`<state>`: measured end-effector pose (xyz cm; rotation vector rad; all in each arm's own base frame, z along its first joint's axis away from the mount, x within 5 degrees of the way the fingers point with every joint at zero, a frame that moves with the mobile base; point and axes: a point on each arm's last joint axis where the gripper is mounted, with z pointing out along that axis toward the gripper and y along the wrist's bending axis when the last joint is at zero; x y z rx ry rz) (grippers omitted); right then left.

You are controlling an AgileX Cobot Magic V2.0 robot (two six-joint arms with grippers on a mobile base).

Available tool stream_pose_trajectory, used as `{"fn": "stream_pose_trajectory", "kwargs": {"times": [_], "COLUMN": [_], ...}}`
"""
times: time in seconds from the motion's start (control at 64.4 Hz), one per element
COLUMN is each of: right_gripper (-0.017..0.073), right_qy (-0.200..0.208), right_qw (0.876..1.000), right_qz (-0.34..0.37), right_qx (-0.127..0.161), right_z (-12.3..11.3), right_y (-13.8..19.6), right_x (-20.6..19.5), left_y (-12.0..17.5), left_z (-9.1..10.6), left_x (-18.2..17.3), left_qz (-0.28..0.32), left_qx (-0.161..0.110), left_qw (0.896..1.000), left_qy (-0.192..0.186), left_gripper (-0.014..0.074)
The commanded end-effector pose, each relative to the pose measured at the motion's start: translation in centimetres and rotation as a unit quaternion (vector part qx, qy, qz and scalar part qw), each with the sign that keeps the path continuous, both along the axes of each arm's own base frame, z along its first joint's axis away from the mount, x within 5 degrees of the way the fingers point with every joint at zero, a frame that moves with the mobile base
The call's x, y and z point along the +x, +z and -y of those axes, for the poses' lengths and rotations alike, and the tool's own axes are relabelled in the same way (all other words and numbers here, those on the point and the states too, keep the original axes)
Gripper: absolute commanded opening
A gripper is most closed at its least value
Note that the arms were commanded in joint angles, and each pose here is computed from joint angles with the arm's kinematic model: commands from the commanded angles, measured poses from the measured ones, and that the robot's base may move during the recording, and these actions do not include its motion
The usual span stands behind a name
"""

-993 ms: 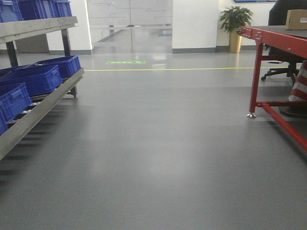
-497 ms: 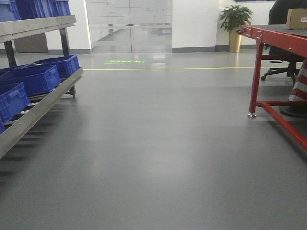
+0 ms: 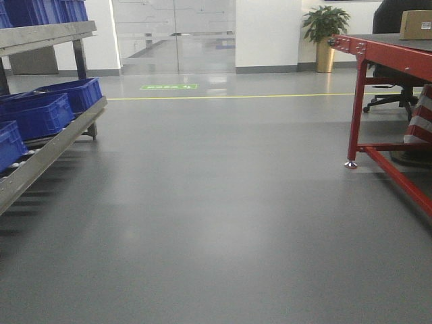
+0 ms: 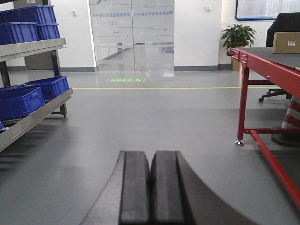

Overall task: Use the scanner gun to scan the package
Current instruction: 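Drive the base forward along the aisle past the blue crates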

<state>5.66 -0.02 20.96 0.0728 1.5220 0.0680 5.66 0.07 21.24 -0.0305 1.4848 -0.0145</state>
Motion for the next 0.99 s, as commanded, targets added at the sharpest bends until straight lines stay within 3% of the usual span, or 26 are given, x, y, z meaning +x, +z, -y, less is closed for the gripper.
{"fn": "stream_pose_trajectory", "kwargs": {"times": [0.0, 0.978], "right_gripper": [-0.0169, -0.0169], "right_qy": [0.000, 0.000], "right_qw": [1.000, 1.000], "right_qz": [0.009, 0.009], "right_qx": [-0.004, -0.004], "right_z": [-0.01, -0.01], "right_y": [0.16, 0.16], "right_x": [-0.03, -0.03], "left_y": [0.31, 0.31], "left_z": [-0.03, -0.03], "left_x": [-0.07, -0.07], "left_qz": [0.014, 0.014], "left_qx": [0.002, 0.002], "left_qw": [1.000, 1.000], "left_qy": [0.003, 0.003], "left_gripper": [-0.0111, -0.0111]}}
